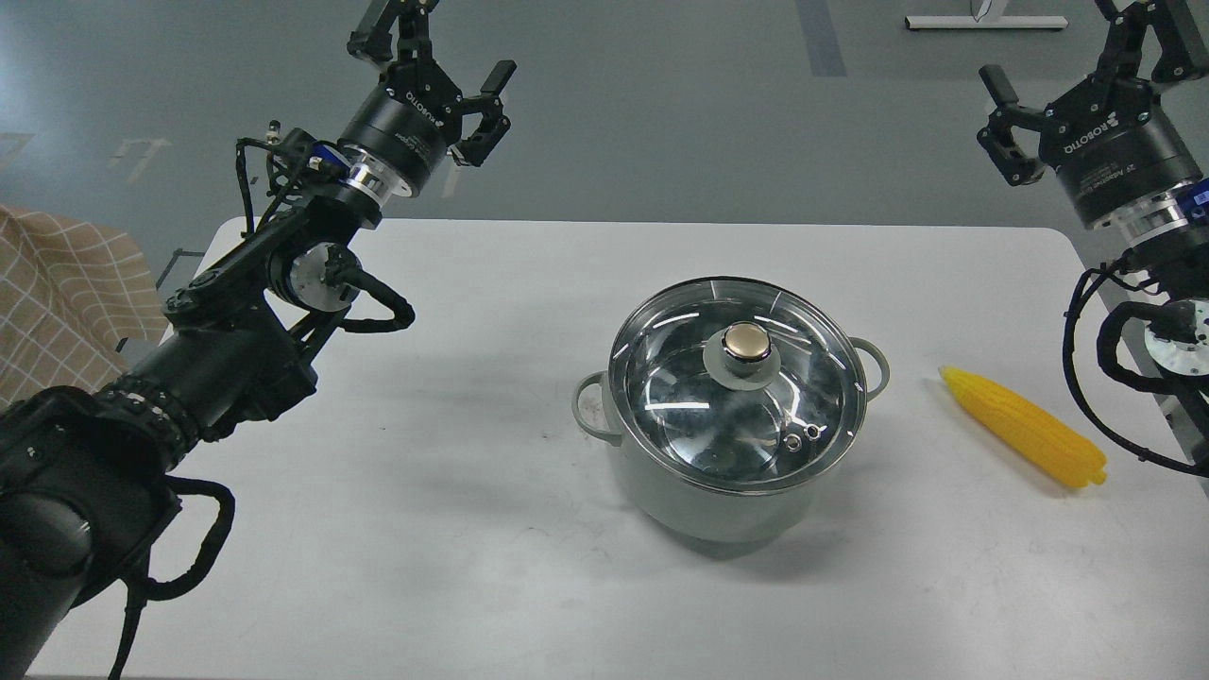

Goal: Open pot and put corn in
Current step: 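Raise and open the left gripper above the table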

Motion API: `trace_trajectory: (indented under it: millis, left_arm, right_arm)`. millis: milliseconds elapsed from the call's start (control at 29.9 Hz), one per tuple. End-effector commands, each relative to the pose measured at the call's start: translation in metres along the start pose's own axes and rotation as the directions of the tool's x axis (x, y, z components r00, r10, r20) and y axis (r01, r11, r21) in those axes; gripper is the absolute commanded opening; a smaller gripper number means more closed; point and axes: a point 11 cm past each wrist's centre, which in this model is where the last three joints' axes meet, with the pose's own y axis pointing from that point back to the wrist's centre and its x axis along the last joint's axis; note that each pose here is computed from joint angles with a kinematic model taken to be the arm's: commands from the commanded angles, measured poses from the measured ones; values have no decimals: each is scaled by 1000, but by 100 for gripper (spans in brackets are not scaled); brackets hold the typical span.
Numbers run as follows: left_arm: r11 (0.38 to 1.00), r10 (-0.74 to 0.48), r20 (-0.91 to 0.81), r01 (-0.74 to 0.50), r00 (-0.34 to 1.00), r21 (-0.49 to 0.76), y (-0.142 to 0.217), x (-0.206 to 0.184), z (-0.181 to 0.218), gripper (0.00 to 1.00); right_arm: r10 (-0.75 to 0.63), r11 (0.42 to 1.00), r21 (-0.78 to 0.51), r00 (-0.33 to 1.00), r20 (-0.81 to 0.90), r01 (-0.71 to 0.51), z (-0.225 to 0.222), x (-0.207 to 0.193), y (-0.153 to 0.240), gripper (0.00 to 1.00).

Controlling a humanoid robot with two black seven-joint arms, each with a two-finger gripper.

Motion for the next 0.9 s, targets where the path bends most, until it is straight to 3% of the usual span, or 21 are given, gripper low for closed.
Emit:
trace_trajectory:
  millis: [0, 601, 869]
  left_arm:
    - [1000, -9, -3, 9, 1000, -1, -3, -4, -1, 98]
    - [998, -60, 43, 59, 997, 33, -7, -16, -7, 98]
    - [901, -433, 380, 402, 817, 163, -24, -96, 27, 98]
  right_arm:
    - [-5, 1000, 1, 1000, 2, 5, 0, -1, 0, 100]
    - [-6, 1000, 0, 1000, 7, 6, 1, -3, 0, 100]
    - [2, 1000, -4, 1000, 5, -2, 2, -1, 3, 100]
